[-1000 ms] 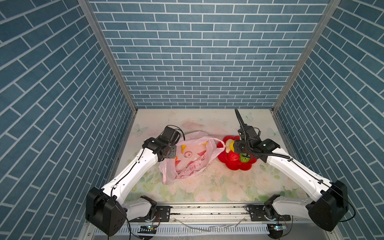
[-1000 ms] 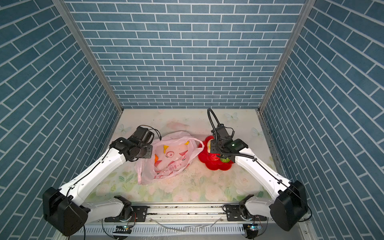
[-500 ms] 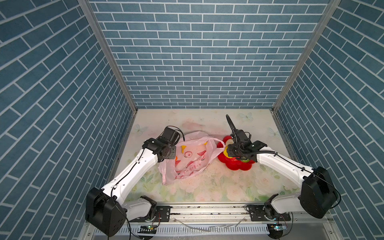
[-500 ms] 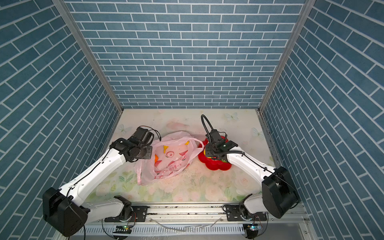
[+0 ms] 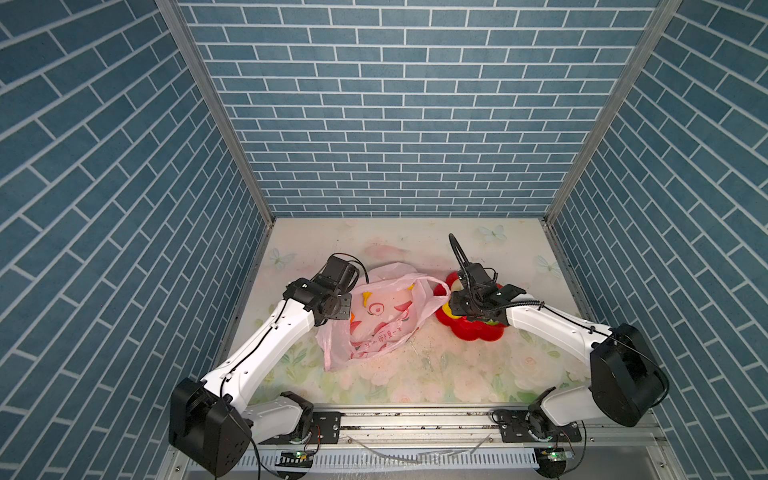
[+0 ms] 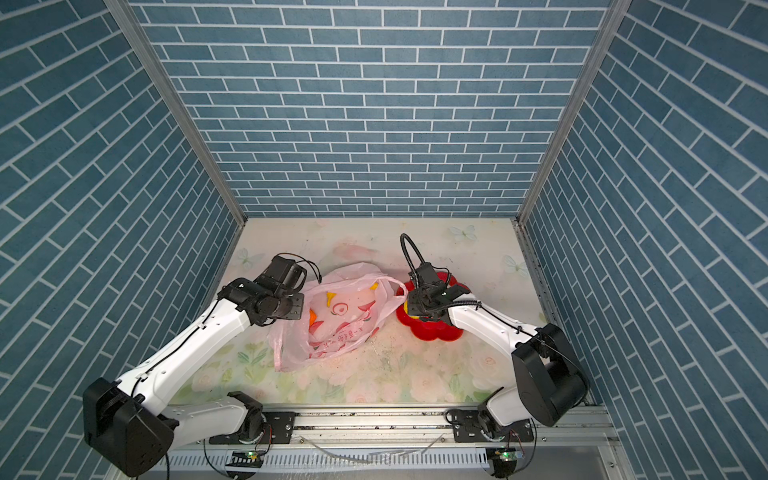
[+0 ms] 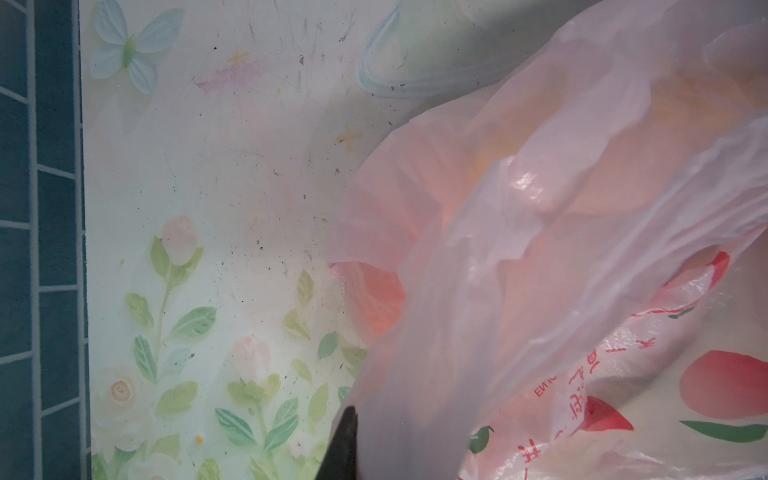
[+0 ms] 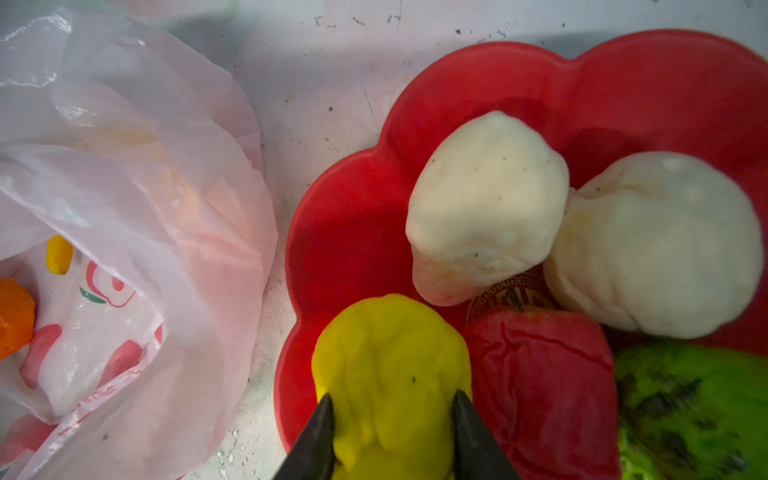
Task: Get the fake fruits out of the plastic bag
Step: 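Lower the yellow lemon into the red plate and open the right gripper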
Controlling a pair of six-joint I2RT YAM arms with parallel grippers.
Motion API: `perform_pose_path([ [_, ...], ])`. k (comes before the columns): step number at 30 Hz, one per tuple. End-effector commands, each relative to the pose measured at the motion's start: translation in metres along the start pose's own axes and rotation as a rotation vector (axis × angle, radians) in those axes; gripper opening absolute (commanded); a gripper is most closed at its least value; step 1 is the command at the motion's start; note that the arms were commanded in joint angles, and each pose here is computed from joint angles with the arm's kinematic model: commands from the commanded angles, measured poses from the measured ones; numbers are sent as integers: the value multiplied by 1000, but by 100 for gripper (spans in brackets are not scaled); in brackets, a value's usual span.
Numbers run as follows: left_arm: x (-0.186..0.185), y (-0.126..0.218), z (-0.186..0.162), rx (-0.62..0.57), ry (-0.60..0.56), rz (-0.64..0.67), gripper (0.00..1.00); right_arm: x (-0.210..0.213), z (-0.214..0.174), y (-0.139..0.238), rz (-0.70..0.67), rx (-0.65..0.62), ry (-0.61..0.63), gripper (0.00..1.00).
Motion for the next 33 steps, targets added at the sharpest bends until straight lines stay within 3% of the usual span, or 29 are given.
perform_pose_path([
  [1, 3, 0, -3, 3, 11, 2, 19, 1, -6, -8, -1, 11, -22, 25],
  [15, 7, 0, -8, 9, 15, 1, 19, 4, -10, -16, 0, 21, -26, 44],
  [33, 5, 0, -5, 10, 16, -5, 19, 3, -10, -14, -6, 13, -24, 59],
])
Point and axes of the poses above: each gripper's point midway between its finger pads, its own y axis back along the fingers, its own x axis along the line the jaws close on, z = x × y, the point moved 2 cm from there along y, back along the fingers, and after that the axes turned 8 degrees about y, right-handed, at the moved point
